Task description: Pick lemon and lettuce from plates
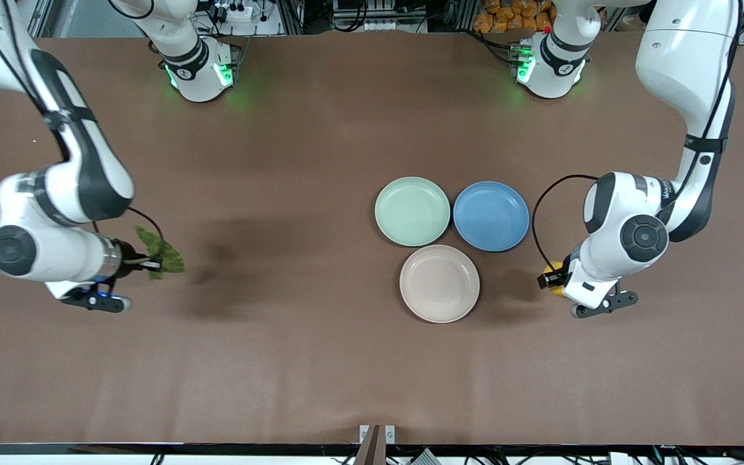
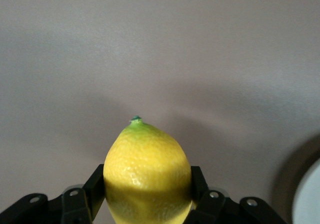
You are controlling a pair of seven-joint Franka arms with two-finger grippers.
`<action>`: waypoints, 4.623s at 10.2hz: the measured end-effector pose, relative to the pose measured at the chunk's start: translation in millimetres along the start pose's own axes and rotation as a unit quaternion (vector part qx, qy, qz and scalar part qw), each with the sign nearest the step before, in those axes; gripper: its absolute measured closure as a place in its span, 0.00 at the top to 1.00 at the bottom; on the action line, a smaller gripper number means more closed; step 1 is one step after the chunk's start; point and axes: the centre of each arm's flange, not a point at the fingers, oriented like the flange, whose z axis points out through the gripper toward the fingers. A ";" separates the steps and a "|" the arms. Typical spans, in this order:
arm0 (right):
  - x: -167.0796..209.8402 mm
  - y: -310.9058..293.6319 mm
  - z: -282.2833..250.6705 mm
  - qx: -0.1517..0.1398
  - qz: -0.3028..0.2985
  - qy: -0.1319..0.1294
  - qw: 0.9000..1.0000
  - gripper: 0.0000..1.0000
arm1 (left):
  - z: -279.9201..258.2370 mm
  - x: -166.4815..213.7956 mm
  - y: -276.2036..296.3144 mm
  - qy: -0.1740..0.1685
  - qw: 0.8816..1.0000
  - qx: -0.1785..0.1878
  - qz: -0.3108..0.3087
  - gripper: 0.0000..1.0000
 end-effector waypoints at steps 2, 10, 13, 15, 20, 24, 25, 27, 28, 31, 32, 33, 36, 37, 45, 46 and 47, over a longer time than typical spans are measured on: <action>-3.4 14.6 37.6 0.002 0.008 0.012 1.000 0.05 | 15.6 3.8 -9.1 0.010 1.000 0.013 0.010 0.71; -67.3 -43.7 -220.9 -0.015 -0.016 0.101 0.995 1.00 | 42.3 20.0 -56.9 -0.001 0.998 0.026 0.049 1.00; -89.5 -39.1 -281.7 -0.004 -0.034 0.082 0.996 1.00 | 32.6 22.2 -53.2 0.008 0.998 0.021 0.051 1.00; -98.0 -36.4 -305.5 0.019 -0.042 0.084 0.995 1.00 | 16.2 17.8 -53.2 0.013 0.999 0.015 0.045 1.00; -139.3 -48.1 -350.5 0.019 -0.116 0.104 0.988 1.00 | -36.4 -52.8 -87.2 0.002 1.000 0.006 0.016 1.00; -134.0 -6.8 -355.4 0.013 -0.088 0.098 0.991 1.00 | -54.6 -108.5 -114.9 -0.005 1.000 0.010 0.002 1.00; -137.8 0.6 -363.1 0.013 -0.091 0.105 0.990 1.00 | -57.2 -113.7 -115.3 -0.004 1.000 0.010 0.003 1.00; -153.0 25.9 -384.1 0.009 -0.116 0.122 0.986 1.00 | -81.8 -104.1 -112.1 0.012 1.000 0.000 0.000 1.00; -158.1 38.5 -383.5 0.009 -0.119 0.117 0.986 1.00 | -105.6 -93.9 -109.9 0.018 1.000 -0.002 0.016 1.00; -156.2 47.4 -340.9 0.007 -0.116 0.089 0.989 1.00 | -213.0 -68.9 -104.2 0.040 0.998 -0.041 0.041 1.00; -157.1 50.8 -339.4 0.007 -0.114 0.086 0.990 1.00 | -254.0 -72.7 -105.7 0.037 0.997 -0.044 0.050 1.00; -158.6 56.1 -341.1 0.008 -0.109 0.087 0.990 1.00 | -290.3 -81.6 -108.7 0.032 0.997 -0.043 0.062 1.00; -163.7 72.1 -342.7 0.009 -0.096 0.079 0.992 1.00 | -371.7 -104.1 -105.8 0.048 0.994 -0.045 0.082 1.00; -164.0 72.1 -344.3 0.009 -0.096 0.082 0.992 1.00 | -381.6 -108.2 -98.5 0.052 0.994 -0.045 0.090 1.00; -167.0 79.5 -349.0 0.011 -0.090 0.077 0.993 1.00 | -388.6 -96.4 -93.5 0.044 0.990 -0.046 0.128 1.00; -165.8 87.9 -348.7 0.012 -0.083 0.077 0.994 1.00 | -387.8 -96.2 -93.2 0.042 0.990 -0.046 0.131 1.00; -164.9 94.3 -348.4 0.012 -0.077 0.077 0.994 1.00 | -387.9 -96.4 -92.8 0.041 0.989 -0.045 0.131 1.00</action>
